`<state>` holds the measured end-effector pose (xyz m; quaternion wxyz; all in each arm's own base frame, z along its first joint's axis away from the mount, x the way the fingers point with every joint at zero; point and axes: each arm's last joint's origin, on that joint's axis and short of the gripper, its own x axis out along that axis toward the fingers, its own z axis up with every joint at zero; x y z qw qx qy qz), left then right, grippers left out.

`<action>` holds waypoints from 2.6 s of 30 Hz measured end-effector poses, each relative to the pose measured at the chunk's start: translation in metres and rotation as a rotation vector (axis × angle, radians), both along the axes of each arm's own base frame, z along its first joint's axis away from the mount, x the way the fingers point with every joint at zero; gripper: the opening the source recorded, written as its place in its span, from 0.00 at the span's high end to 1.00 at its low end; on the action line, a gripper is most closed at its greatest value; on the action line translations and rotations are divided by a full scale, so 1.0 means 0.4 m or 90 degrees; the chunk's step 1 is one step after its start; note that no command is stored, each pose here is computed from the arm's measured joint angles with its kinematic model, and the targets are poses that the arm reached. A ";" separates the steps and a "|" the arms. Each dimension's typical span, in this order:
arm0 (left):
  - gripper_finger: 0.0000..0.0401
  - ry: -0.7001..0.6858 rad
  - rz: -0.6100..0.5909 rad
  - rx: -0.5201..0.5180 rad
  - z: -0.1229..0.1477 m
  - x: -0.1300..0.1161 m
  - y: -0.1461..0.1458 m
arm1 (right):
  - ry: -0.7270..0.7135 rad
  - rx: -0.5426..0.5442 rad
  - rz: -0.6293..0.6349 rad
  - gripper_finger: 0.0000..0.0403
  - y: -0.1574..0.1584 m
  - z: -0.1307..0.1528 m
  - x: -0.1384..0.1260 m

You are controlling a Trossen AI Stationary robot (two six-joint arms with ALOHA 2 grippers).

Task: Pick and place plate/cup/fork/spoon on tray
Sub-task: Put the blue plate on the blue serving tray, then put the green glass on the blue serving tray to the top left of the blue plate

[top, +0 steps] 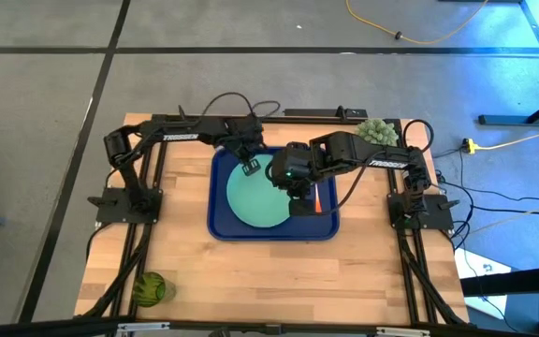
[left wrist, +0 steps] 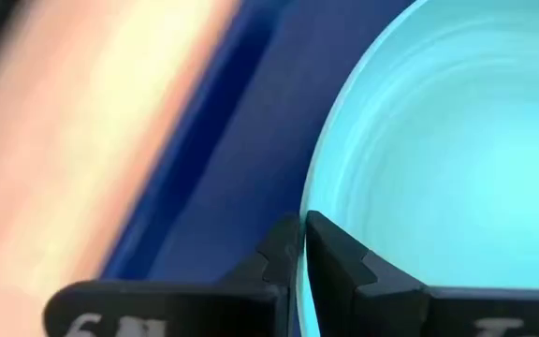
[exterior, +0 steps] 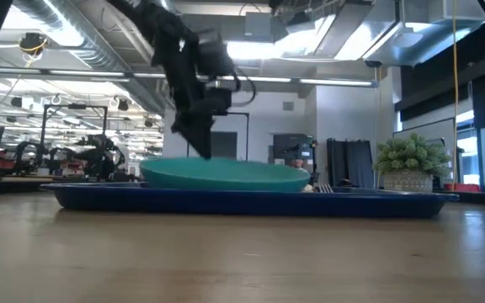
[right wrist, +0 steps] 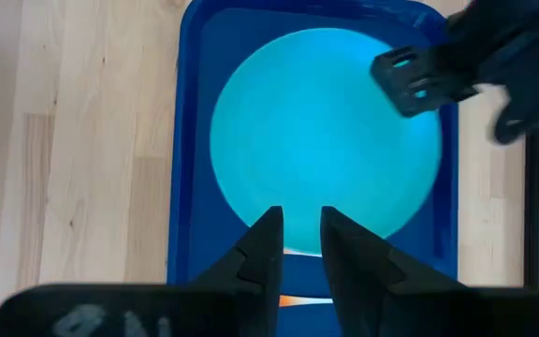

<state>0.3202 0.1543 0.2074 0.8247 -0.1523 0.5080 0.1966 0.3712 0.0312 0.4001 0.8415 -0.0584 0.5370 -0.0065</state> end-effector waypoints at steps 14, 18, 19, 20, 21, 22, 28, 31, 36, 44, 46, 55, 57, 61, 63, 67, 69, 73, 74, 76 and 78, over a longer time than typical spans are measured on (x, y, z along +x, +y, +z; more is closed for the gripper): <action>0.96 0.062 -0.002 0.029 0.156 -0.031 -0.051 | 0.006 -0.009 0.019 0.81 0.000 -0.001 -0.001; 0.96 0.180 0.003 -0.019 0.116 -0.075 -0.071 | 0.007 -0.011 0.023 0.81 0.000 -0.001 -0.002; 0.96 0.209 0.005 -0.021 0.096 -0.087 -0.075 | 0.007 -0.013 0.025 0.81 -0.001 -0.001 -0.002; 0.96 0.235 0.008 -0.021 0.074 -0.098 -0.075 | 0.007 -0.013 0.027 0.81 0.000 -0.001 -0.002; 0.96 0.252 0.010 -0.024 0.052 -0.109 -0.073 | 0.007 -0.014 0.029 0.81 0.000 -0.001 -0.002; 0.97 0.254 0.010 -0.026 0.032 -0.116 -0.069 | 0.007 -0.014 0.029 0.81 0.000 -0.001 -0.002; 1.00 0.154 0.016 -0.032 -0.050 -0.121 -0.035 | 0.007 -0.015 0.030 0.81 0.000 -0.001 -0.002; 1.00 0.144 0.030 -0.011 -0.057 -0.127 -0.015 | 0.007 -0.015 0.031 0.81 0.000 -0.001 -0.002; 1.00 0.085 0.017 -0.008 -0.064 -0.117 -0.002 | 0.007 -0.015 0.031 0.81 0.000 -0.001 -0.002; 1.00 0.066 -0.004 -0.012 -0.081 -0.101 -0.001 | 0.007 -0.015 0.031 0.81 0.000 -0.001 -0.002; 1.00 0.069 -0.007 -0.014 -0.082 -0.102 -0.002 | 0.007 -0.015 0.030 0.81 0.000 -0.001 -0.002; 1.00 0.046 -0.032 -0.038 -0.081 -0.093 -0.013 | 0.007 -0.014 0.028 0.81 0.000 -0.001 -0.002; 1.00 0.050 -0.037 -0.042 -0.088 -0.088 -0.017 | 0.007 -0.013 0.028 0.81 0.000 -0.001 -0.001; 1.00 0.048 -0.054 -0.048 -0.093 -0.077 -0.033 | 0.007 -0.013 0.028 0.81 0.000 -0.001 -0.001; 1.00 0.054 -0.064 -0.052 -0.096 -0.073 -0.044 | 0.007 -0.013 0.027 0.81 0.000 -0.001 -0.001; 1.00 0.071 -0.064 -0.025 -0.096 -0.069 -0.054 | 0.007 -0.013 0.026 0.81 0.000 -0.001 -0.001; 1.00 0.092 -0.051 -0.011 -0.092 -0.076 -0.050 | 0.007 -0.013 0.027 0.81 0.000 -0.001 -0.001; 1.00 0.097 -0.033 -0.011 -0.043 -0.093 -0.035 | 0.007 -0.012 0.026 0.81 0.000 -0.001 -0.002; 1.00 0.100 -0.032 -0.019 -0.029 -0.101 -0.035 | 0.007 -0.012 0.026 0.81 0.000 -0.001 -0.002; 1.00 0.099 -0.032 -0.038 0.004 -0.116 -0.043 | 0.007 -0.012 0.026 0.81 0.000 -0.001 -0.002; 1.00 0.091 -0.025 -0.057 0.047 -0.135 -0.061 | 0.008 -0.013 0.027 0.81 0.000 -0.001 -0.002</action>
